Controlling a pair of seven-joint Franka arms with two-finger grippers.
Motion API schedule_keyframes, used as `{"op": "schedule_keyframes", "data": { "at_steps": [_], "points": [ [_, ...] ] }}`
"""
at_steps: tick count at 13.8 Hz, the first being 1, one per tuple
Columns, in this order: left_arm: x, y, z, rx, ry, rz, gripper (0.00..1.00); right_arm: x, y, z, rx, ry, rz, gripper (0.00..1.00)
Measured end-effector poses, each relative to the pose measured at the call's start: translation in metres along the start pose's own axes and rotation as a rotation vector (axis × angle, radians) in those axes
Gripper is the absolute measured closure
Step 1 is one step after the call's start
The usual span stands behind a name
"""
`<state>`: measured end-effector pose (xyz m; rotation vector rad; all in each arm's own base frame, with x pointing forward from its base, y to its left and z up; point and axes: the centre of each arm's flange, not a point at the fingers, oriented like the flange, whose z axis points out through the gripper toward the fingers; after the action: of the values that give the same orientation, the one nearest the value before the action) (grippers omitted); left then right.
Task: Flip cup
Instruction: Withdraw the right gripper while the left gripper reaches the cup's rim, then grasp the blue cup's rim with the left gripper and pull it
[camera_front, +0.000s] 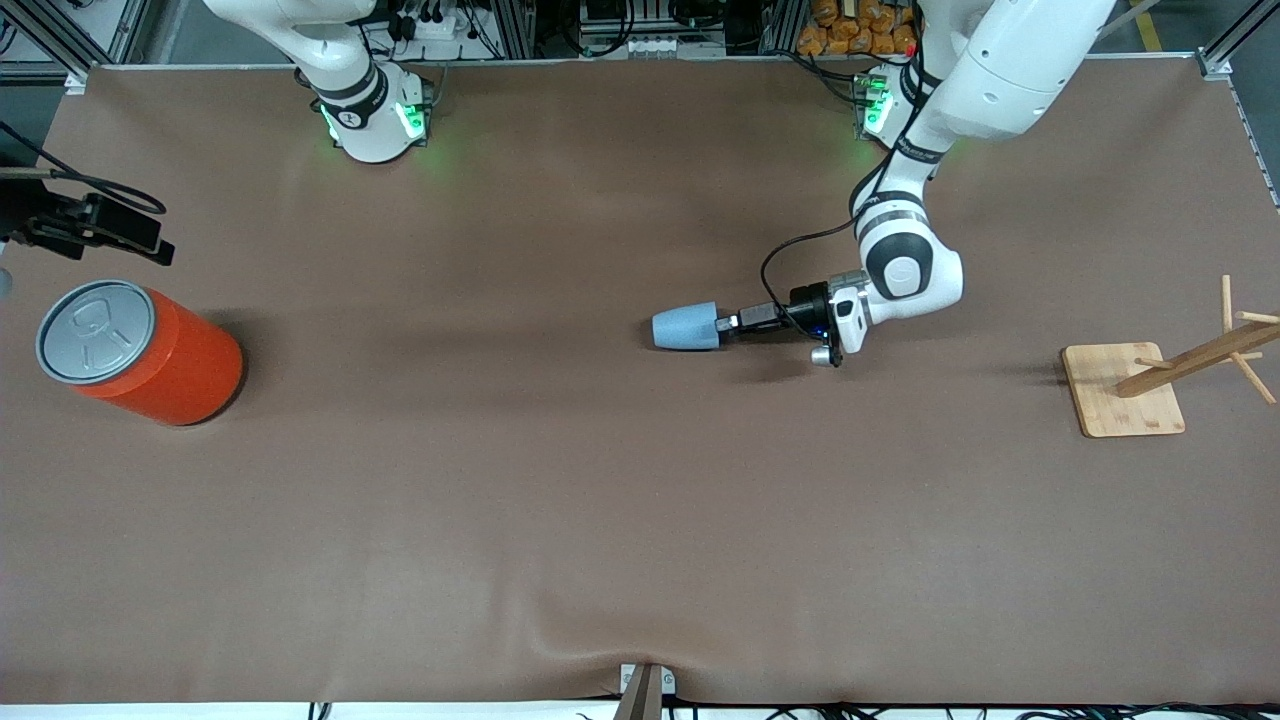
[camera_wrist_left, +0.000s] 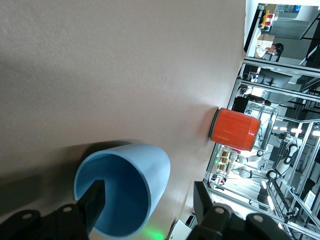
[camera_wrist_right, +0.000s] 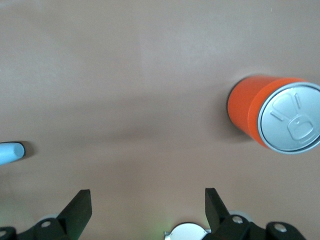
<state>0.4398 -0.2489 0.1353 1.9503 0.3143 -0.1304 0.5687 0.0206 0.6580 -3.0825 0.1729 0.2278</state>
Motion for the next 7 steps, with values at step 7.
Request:
{"op": "schedule_keyframes", "data": {
  "at_steps": [7],
  "points": [
    [-0.006, 0.003, 0.009, -0.016, 0.008, -0.017, 0.35, -0.028, 0.005, 0.012, -0.001, -0.01, 0.012, 0.0]
  ]
}}
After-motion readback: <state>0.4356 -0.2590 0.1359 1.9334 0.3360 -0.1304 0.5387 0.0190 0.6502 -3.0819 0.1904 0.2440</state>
